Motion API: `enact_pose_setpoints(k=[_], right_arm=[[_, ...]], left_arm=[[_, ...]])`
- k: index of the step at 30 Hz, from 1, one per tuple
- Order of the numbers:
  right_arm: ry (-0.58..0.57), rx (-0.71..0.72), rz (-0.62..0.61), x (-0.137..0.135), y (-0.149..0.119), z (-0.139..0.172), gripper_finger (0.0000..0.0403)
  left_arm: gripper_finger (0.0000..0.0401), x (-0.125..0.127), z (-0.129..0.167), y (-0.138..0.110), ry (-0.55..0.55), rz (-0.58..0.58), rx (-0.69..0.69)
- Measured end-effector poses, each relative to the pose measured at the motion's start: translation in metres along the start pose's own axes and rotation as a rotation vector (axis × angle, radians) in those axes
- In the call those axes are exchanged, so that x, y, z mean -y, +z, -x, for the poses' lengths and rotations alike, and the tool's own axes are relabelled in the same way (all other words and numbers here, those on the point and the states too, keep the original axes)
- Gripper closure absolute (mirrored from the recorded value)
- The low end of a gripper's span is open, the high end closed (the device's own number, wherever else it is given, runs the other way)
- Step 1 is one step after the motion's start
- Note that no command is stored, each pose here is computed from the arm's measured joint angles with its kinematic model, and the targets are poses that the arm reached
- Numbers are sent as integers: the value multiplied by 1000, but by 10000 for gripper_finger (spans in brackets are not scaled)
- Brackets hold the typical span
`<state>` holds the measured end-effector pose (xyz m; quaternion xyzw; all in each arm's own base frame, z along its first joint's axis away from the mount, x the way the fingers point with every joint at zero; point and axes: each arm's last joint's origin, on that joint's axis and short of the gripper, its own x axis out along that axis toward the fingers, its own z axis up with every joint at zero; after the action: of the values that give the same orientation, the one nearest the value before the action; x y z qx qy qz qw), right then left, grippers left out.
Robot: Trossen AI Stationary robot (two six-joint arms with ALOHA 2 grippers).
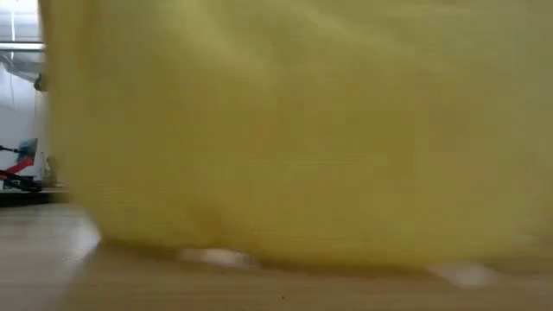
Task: Fold microfiber towels
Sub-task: Fold the yellow microfiber cloth
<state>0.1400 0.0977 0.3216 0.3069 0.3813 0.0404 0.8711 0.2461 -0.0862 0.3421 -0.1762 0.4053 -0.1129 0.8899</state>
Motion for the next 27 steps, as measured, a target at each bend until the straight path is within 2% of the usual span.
enact_pose_setpoints(k=[4, 7, 13, 19, 27], right_arm=[[-160, -7, -20, 27, -8, -21, 394], [-245, -12, -54, 50, -14, -38, 394], [-389, -19, -76, 93, -22, -61, 394], [-499, -24, -100, 126, -26, -69, 394], [-582, 29, -146, 149, -19, -70, 394]], left_arm=[[401, -28, -19, -6, 308, -23, -63], [401, -49, -36, -7, 440, -36, -116], [401, -88, -79, -12, 519, -53, -234], [401, -126, -112, -16, 598, -27, -319], [401, -161, -119, -10, 630, -31, -281]])
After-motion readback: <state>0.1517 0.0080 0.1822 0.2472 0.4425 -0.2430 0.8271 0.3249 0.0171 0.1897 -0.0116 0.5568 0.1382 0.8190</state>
